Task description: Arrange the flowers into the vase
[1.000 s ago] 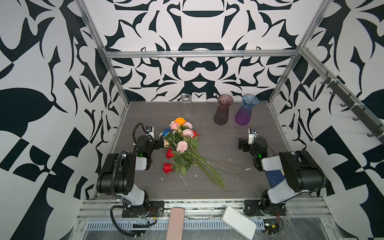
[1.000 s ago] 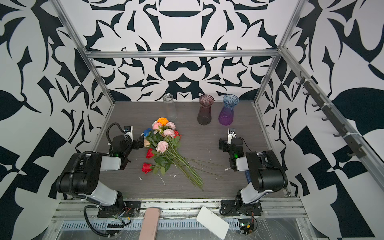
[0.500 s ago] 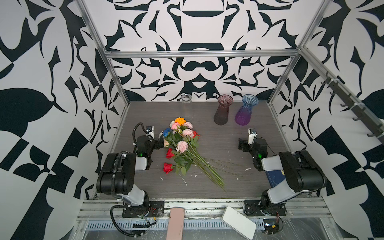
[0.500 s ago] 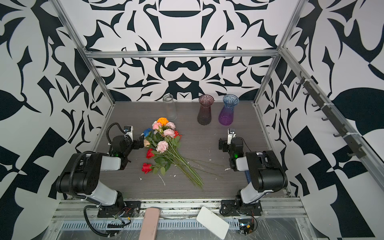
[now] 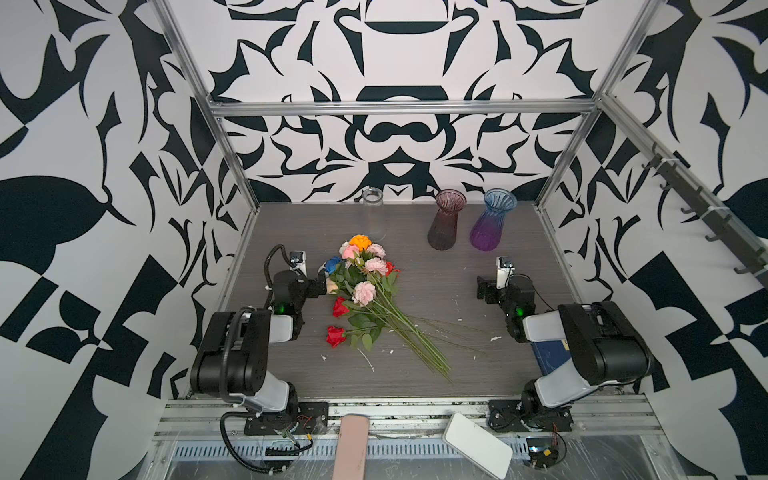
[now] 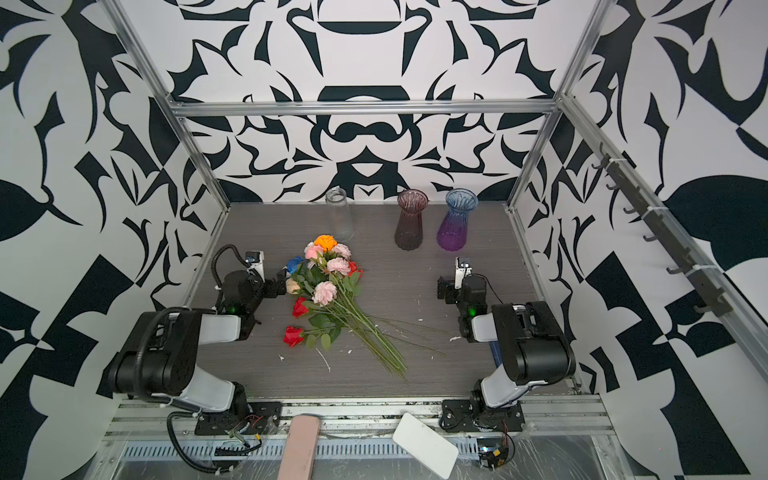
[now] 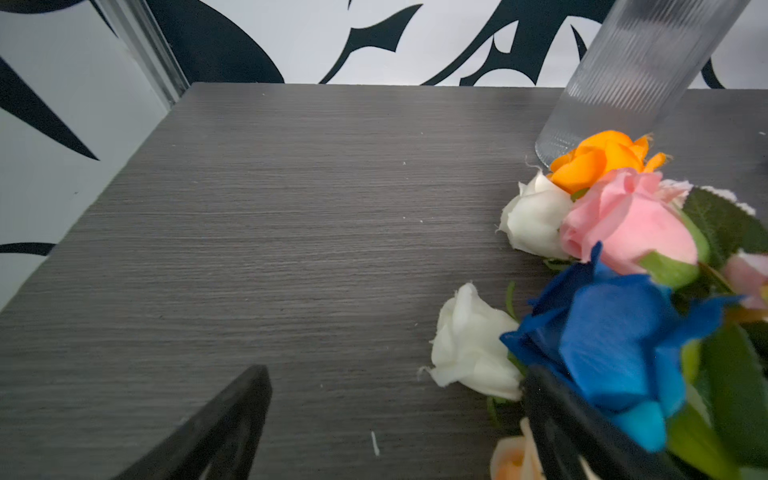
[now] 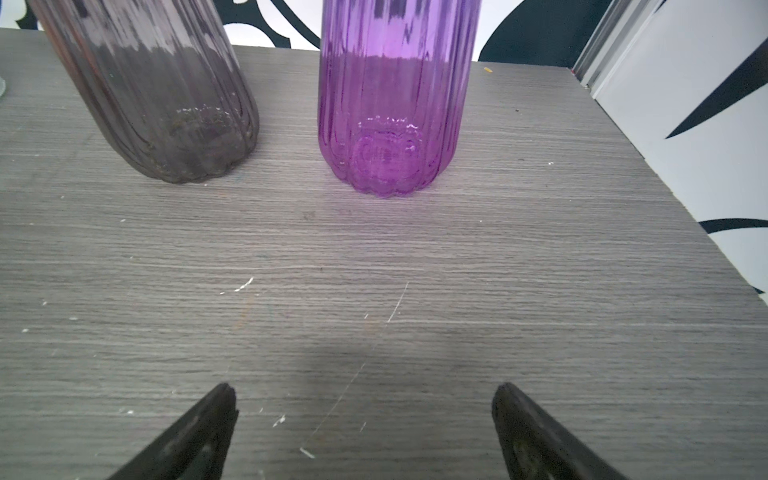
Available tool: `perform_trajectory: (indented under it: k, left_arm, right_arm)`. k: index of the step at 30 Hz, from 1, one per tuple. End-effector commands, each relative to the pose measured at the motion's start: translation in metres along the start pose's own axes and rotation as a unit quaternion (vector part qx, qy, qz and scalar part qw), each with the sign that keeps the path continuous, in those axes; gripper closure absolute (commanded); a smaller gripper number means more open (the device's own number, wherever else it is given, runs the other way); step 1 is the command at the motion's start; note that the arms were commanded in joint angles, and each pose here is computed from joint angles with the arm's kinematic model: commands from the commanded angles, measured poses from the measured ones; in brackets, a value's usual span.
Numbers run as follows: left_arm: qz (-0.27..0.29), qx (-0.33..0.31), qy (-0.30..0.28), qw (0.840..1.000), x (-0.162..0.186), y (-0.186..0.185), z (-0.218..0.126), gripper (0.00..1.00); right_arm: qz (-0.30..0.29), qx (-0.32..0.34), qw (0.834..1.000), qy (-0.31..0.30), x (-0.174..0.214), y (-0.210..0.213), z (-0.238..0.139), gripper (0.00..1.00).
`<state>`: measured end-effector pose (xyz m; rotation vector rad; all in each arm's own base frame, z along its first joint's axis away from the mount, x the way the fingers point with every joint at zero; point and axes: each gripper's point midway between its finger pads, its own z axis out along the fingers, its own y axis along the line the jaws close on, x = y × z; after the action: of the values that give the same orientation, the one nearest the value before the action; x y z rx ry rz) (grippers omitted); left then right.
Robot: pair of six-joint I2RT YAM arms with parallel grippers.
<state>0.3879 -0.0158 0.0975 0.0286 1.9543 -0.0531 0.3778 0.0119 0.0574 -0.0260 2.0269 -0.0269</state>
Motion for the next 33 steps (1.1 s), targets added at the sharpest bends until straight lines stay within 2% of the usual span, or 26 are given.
perform_trajectory:
  k: [1, 3, 6, 9, 11, 12, 15, 17, 23, 33]
  left_arm:
    - [-0.037, -0.041, -0.012, 0.998, -0.041, 0.012, -0.018, 0.01]
    - [-0.075, -0.034, -0.030, 0.996, -0.071, 0.009, -0.035, 0.01]
    - [-0.129, 0.026, -0.053, 0.990, -0.103, -0.013, -0.049, 0.01]
    - [-0.168, 0.082, -0.029, 0.982, -0.123, -0.038, -0.041, 0.01]
    - [-0.144, 0.128, -0.007, 0.981, -0.139, -0.069, -0.028, 0.01]
    - [-0.125, 0.146, 0.013, 0.981, -0.136, -0.084, -0.016, 0.01]
    - [-0.069, 0.198, 0.026, 0.977, -0.155, -0.125, 0.009, 0.01]
    - [-0.054, 0.228, 0.022, 0.972, -0.163, -0.143, 0.028, 0.01]
    - [-0.040, 0.277, -0.018, 0.960, -0.170, -0.170, 0.078, 0.01]
    - [0.039, 0.265, -0.070, 0.961, -0.157, -0.182, 0.133, 0.01]
  right_arm:
    - [0.007, 0.028, 0.999, -0.040, -0.028, -0.006, -0.002, 0.00]
    - [0.005, 0.046, 0.998, -0.035, -0.038, -0.008, -0.005, 0.00]
    - [0.014, 0.090, 0.996, -0.008, -0.057, -0.024, -0.010, 0.00]
    - [0.029, 0.110, 0.993, 0.017, -0.079, -0.030, -0.014, 0.00]
    - [0.046, 0.113, 0.992, 0.034, -0.090, -0.030, -0.015, 0.00]
    - [0.061, 0.116, 0.990, 0.041, -0.096, -0.031, -0.016, 0.00]
    - [0.136, 0.111, 0.980, 0.093, -0.101, -0.026, -0.014, 0.00]
    - [0.165, 0.068, 0.974, 0.141, -0.096, -0.010, -0.015, 0.01]
    - [0.212, -0.012, 0.964, 0.157, -0.087, 0.018, -0.040, 0.01]
    - [0.219, -0.053, 0.957, 0.182, -0.045, 0.031, -0.072, 0.01]
